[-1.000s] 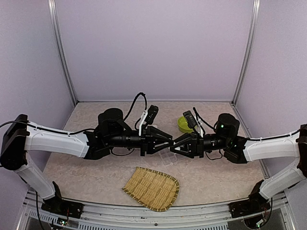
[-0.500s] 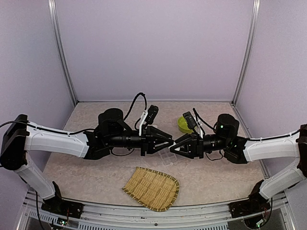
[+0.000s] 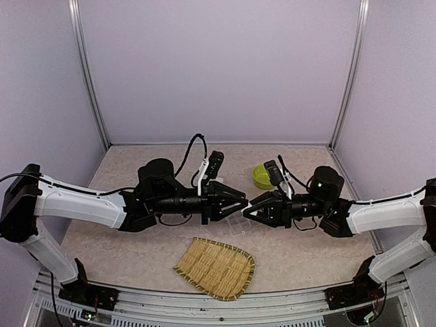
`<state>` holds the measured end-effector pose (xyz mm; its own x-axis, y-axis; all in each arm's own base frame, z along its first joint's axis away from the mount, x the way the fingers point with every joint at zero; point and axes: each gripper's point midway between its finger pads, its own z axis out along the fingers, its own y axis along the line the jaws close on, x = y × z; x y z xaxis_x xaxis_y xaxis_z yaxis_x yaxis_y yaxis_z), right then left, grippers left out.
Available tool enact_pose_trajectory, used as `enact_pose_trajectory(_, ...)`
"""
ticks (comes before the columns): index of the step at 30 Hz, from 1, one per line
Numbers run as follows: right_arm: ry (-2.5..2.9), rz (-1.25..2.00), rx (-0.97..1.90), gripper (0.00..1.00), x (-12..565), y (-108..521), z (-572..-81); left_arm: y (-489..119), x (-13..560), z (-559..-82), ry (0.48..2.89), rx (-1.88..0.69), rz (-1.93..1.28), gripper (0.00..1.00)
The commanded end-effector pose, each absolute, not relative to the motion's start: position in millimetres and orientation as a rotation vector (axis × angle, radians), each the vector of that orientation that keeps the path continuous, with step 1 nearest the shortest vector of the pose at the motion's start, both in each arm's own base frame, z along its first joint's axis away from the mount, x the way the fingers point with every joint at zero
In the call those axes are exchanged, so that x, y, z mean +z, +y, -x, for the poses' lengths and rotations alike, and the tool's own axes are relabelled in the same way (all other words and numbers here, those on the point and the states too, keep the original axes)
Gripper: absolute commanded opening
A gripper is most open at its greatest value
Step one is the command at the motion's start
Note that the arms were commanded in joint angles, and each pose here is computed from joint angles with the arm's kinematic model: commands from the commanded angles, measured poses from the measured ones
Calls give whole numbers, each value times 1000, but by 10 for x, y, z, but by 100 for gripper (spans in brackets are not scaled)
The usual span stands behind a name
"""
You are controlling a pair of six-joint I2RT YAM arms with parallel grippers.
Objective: Sort the pills into containers
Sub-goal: Pass from the left arm to the right
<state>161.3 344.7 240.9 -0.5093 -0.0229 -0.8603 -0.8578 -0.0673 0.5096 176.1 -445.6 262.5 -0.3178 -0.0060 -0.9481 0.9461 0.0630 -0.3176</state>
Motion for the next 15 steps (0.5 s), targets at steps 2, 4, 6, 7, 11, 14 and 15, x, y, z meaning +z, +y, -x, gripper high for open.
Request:
enact_pose_trajectory(2, 1546, 919, 1578, 22, 2486, 3420, -1686, -4428, 2689, -1765, 1462, -1390, -941, 26)
enact_pose_trajectory(4, 1577, 892, 1499, 22, 2441, 3399, -1774, -4428, 2678, -1834, 1500, -1374, -895, 26)
enact_pose_trajectory(6, 1606, 863, 1403, 23, 2408, 3362, -1880, -4436, 2606, -1955, 1602, -1353, -817, 30)
enact_pose_trajectory(7, 1624, 838, 1358, 23, 2396, 3337, -1942, -4443, 2594, -2013, 1639, -1343, -780, 30)
enact_pose_trajectory(11, 1637, 831, 1205, 22, 2379, 3253, -2066, -4455, 2528, -2059, 1730, -1368, -707, 44)
enact_pose_trajectory(14, 1634, 848, 1199, 23, 2396, 3244, -2043, -4446, 2570, -2020, 1724, -1408, -698, 62)
enact_pose_trajectory(15, 1628, 858, 1208, 22, 2406, 3250, -2021, -4439, 2582, -2013, 1719, -1411, -698, 69)
